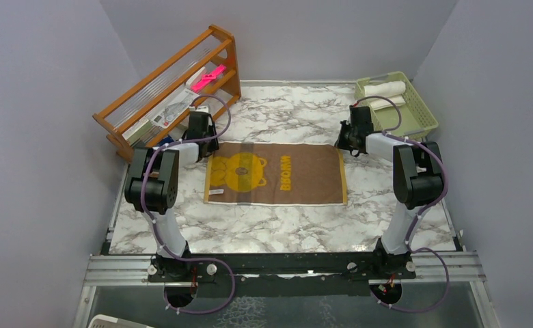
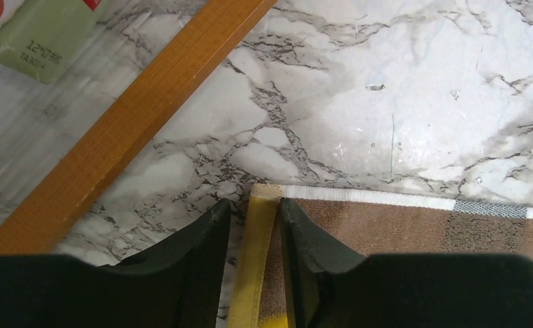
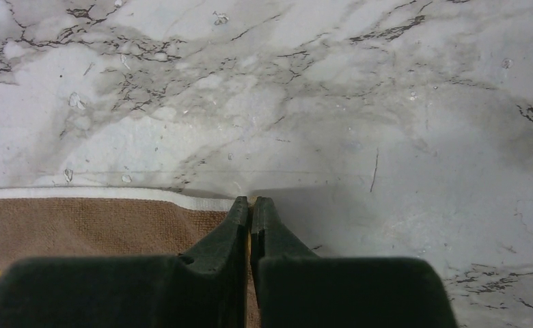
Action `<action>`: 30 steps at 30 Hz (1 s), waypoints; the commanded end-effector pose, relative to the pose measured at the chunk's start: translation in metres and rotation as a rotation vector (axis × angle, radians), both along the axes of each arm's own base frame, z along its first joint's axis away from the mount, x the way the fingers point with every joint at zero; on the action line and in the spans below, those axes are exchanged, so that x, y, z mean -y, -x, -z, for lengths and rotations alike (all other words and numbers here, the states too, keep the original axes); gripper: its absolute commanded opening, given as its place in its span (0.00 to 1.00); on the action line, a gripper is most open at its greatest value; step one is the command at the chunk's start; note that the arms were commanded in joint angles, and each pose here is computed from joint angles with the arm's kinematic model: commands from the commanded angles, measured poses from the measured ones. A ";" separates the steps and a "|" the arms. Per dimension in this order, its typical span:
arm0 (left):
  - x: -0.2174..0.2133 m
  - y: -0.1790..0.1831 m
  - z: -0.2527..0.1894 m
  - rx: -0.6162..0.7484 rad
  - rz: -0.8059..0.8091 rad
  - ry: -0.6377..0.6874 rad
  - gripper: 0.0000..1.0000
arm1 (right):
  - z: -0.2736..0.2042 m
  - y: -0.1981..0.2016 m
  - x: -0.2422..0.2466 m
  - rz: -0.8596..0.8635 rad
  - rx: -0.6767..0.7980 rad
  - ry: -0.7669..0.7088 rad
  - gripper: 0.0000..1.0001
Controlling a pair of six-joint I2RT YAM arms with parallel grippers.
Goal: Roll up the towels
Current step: Fold the towel at the center of the board.
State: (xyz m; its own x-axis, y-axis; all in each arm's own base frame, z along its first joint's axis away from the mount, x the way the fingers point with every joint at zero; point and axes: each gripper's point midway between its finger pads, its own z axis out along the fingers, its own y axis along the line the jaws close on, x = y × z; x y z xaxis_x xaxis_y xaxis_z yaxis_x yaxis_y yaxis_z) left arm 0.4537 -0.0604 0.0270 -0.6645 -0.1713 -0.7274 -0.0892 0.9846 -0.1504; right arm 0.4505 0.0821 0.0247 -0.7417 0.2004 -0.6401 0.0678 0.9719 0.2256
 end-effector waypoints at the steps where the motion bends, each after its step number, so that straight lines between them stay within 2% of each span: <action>1: -0.005 -0.009 0.003 0.009 -0.025 -0.029 0.35 | -0.005 0.000 -0.005 -0.015 0.016 -0.044 0.01; 3: -0.005 -0.010 0.003 0.011 -0.028 -0.029 0.32 | -0.006 0.000 -0.007 -0.021 0.020 -0.052 0.01; 4: -0.005 -0.010 0.004 0.007 -0.029 -0.031 0.27 | -0.007 0.000 -0.007 -0.022 0.021 -0.054 0.01; 7: -0.004 -0.013 0.007 -0.004 -0.026 -0.033 0.00 | -0.011 -0.001 -0.008 -0.023 0.034 -0.057 0.01; 12: 0.004 -0.020 -0.004 0.031 0.034 -0.021 0.00 | -0.028 -0.004 -0.005 -0.005 0.078 -0.057 0.01; 17: -0.002 -0.026 -0.048 0.153 0.023 -0.046 0.00 | -0.062 -0.023 -0.002 0.014 0.147 -0.109 0.01; 23: -0.014 -0.023 -0.090 0.282 -0.012 -0.082 0.00 | -0.081 -0.038 0.007 0.064 0.201 -0.081 0.01; 30: -0.011 0.006 -0.089 0.304 -0.008 -0.034 0.00 | -0.086 -0.013 0.012 0.126 0.249 -0.127 0.01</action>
State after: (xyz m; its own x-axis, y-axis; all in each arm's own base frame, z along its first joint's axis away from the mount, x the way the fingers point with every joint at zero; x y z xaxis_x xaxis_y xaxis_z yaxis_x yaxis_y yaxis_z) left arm 0.4629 -0.0513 0.1136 -0.4480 -0.1278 -0.8849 -0.0452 0.9917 -0.1204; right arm 0.4708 0.0787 0.0918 -0.6074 0.3040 -0.7339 0.0705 0.9408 0.3314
